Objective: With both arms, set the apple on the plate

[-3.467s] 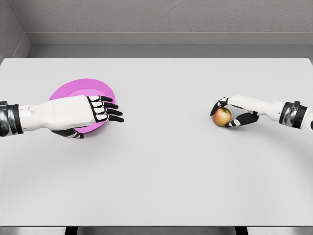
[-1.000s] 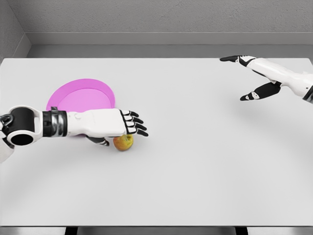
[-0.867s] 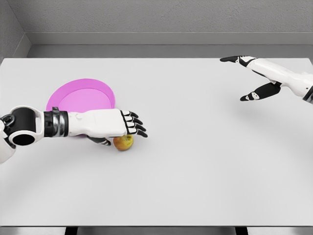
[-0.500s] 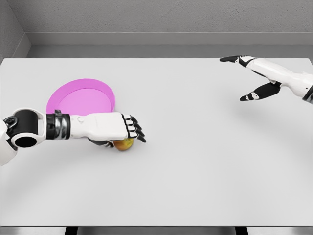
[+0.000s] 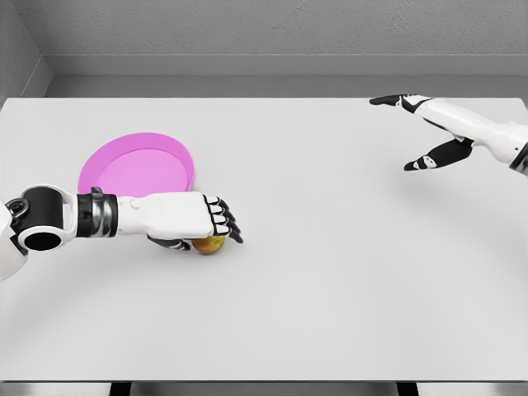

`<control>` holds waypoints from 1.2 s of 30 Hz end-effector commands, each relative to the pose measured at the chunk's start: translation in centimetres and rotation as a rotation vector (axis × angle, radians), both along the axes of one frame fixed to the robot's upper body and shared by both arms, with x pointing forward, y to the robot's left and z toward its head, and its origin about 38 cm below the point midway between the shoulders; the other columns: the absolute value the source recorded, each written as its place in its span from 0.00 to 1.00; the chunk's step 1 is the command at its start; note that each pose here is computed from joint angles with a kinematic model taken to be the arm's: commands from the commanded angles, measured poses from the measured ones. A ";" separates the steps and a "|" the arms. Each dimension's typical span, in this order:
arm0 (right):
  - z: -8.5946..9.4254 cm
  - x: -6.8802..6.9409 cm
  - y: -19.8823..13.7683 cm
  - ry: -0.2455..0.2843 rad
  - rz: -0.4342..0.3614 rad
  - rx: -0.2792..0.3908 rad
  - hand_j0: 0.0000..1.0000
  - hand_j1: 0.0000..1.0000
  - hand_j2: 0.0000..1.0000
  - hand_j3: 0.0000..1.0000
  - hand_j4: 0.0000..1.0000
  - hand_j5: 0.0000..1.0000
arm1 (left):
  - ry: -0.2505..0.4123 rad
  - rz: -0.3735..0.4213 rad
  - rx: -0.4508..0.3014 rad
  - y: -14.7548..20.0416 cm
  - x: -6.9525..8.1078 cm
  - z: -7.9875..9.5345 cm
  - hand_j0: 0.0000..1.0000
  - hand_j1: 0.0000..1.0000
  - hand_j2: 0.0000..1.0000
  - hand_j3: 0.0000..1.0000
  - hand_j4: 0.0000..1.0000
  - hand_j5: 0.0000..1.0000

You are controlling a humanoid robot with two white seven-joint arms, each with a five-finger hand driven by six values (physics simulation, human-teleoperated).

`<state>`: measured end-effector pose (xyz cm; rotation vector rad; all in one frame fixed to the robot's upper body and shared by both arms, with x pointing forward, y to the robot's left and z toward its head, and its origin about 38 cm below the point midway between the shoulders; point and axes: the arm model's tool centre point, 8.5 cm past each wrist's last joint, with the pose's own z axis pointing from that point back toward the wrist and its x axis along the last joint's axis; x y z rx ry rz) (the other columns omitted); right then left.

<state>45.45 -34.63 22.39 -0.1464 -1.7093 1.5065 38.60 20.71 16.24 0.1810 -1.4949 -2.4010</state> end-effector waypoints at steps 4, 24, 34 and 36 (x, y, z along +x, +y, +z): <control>0.2 -0.1 -0.4 0.001 -0.006 0.000 1.00 1.00 1.00 1.00 1.00 1.00 | 0.004 -0.003 0.001 -0.1 -0.1 -0.1 0.68 0.68 0.68 0.68 0.68 0.68; 0.1 -0.1 -0.4 0.004 -0.005 -0.002 1.00 1.00 1.00 1.00 1.00 1.00 | -0.031 -0.001 -0.005 0.0 0.6 1.4 0.44 0.44 0.44 0.44 0.44 0.44; 0.1 -0.1 -0.4 0.004 -0.005 -0.002 1.00 1.00 1.00 1.00 1.00 1.00 | -0.079 0.128 -0.124 4.6 3.0 7.9 0.41 0.41 0.41 0.41 0.41 0.41; 0.1 -0.1 -0.4 0.004 -0.005 -0.002 1.00 1.00 1.00 1.00 1.00 1.00 | -0.083 0.234 -0.124 7.8 4.7 8.2 0.41 0.41 0.41 0.41 0.41 0.41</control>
